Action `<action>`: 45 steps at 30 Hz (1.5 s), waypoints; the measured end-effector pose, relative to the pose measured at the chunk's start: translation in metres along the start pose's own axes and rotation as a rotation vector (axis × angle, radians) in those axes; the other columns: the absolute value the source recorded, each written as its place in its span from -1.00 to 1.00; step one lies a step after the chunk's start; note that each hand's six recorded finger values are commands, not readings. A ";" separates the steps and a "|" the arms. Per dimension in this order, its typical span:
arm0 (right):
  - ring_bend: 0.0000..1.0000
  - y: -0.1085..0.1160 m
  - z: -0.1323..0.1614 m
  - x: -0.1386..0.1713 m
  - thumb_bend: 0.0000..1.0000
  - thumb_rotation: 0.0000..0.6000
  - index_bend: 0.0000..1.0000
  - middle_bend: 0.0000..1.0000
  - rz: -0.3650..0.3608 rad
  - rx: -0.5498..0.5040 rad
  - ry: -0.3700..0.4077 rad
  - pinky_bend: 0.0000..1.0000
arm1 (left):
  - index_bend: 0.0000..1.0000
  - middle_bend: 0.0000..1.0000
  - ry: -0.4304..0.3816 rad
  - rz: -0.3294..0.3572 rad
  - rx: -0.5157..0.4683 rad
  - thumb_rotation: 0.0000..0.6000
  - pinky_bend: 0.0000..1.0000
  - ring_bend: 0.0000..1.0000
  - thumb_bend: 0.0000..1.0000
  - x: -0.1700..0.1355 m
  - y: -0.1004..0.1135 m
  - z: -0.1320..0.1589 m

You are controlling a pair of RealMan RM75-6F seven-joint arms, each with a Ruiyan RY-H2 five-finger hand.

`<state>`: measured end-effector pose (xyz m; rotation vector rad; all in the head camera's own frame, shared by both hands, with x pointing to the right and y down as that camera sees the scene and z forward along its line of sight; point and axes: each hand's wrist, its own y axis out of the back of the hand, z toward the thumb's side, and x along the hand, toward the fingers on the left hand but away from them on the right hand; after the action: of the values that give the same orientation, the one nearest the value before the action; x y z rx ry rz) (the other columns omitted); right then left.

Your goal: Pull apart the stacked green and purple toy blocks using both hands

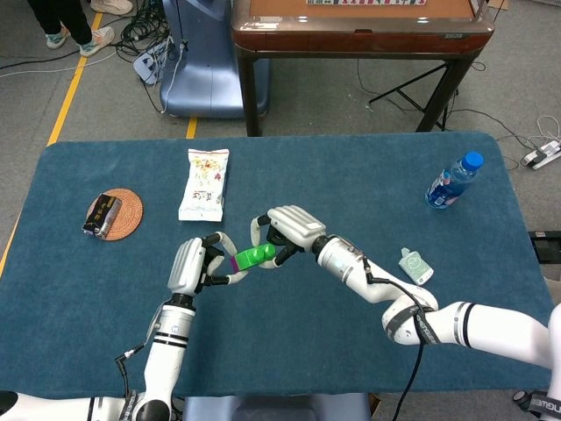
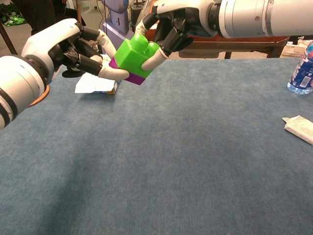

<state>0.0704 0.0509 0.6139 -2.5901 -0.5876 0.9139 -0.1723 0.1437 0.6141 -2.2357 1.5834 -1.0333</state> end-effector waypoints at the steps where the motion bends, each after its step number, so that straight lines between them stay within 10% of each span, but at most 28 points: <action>1: 1.00 0.000 0.000 0.000 -0.15 1.00 0.29 1.00 0.000 0.000 0.001 1.00 | 0.56 1.00 0.000 0.001 0.001 1.00 1.00 1.00 -0.88 0.000 0.000 0.000; 45: 1.00 0.015 -0.026 0.029 -0.16 1.00 0.30 1.00 -0.076 0.014 -0.012 1.00 | 0.79 1.00 0.029 0.012 0.065 1.00 1.00 1.00 -0.88 -0.006 -0.004 -0.026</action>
<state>0.1126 0.0474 0.6116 -2.5333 -0.6757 0.9065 -0.1869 0.1557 0.6327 -2.1755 1.5503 -1.1030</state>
